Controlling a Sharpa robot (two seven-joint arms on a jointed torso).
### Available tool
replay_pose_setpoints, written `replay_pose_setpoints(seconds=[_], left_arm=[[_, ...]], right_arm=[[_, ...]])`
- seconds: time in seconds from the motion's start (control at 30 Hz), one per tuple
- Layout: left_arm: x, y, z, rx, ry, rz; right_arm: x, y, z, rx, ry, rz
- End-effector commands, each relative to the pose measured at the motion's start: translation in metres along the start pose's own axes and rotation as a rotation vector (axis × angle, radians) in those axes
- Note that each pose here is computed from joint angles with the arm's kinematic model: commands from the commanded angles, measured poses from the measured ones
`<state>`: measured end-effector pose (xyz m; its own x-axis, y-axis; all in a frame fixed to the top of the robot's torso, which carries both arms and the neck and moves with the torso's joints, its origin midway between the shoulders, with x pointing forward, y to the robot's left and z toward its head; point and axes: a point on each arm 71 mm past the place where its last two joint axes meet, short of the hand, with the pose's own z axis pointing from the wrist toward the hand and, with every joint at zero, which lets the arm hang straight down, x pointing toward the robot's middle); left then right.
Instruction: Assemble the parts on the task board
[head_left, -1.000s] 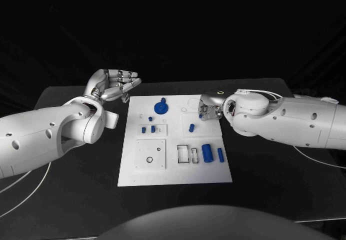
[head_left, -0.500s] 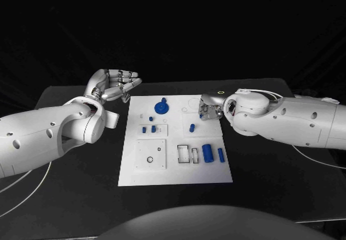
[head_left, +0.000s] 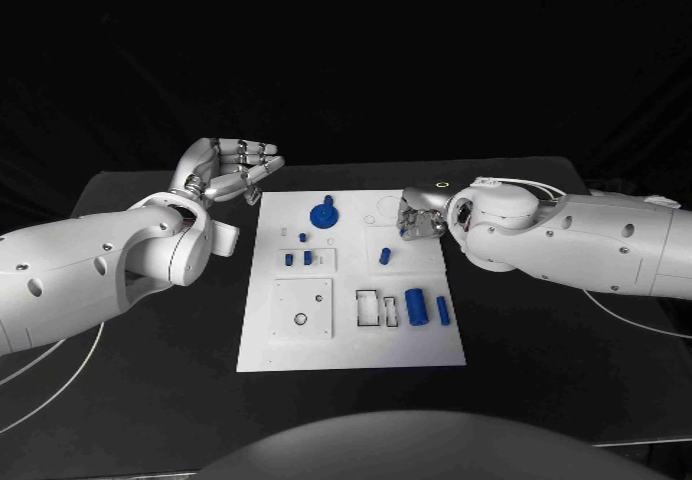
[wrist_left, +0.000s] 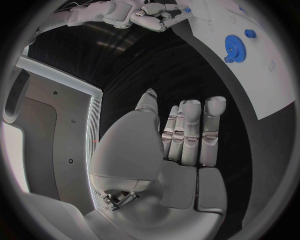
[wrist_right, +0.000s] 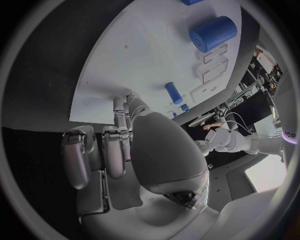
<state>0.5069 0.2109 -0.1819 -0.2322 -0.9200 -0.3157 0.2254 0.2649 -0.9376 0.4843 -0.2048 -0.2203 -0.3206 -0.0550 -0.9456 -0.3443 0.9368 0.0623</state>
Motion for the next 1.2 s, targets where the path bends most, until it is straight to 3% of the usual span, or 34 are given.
replay_pose_setpoints(seconds=[0.03,0.63,1.2], left_arm=[[0.0018,-0.0009,0.0003,0.003,0.007,-0.008],[0.0014,-0.0007,0.0003,0.003,0.007,-0.008],[-0.0008,-0.0004,-0.0010,0.002,0.002,-0.006]], right_arm=[[0.008,0.002,0.000,-0.010,0.042,0.001],[0.009,0.004,0.000,-0.015,0.037,-0.004],[-0.001,0.006,-0.008,-0.059,-0.109,0.065]])
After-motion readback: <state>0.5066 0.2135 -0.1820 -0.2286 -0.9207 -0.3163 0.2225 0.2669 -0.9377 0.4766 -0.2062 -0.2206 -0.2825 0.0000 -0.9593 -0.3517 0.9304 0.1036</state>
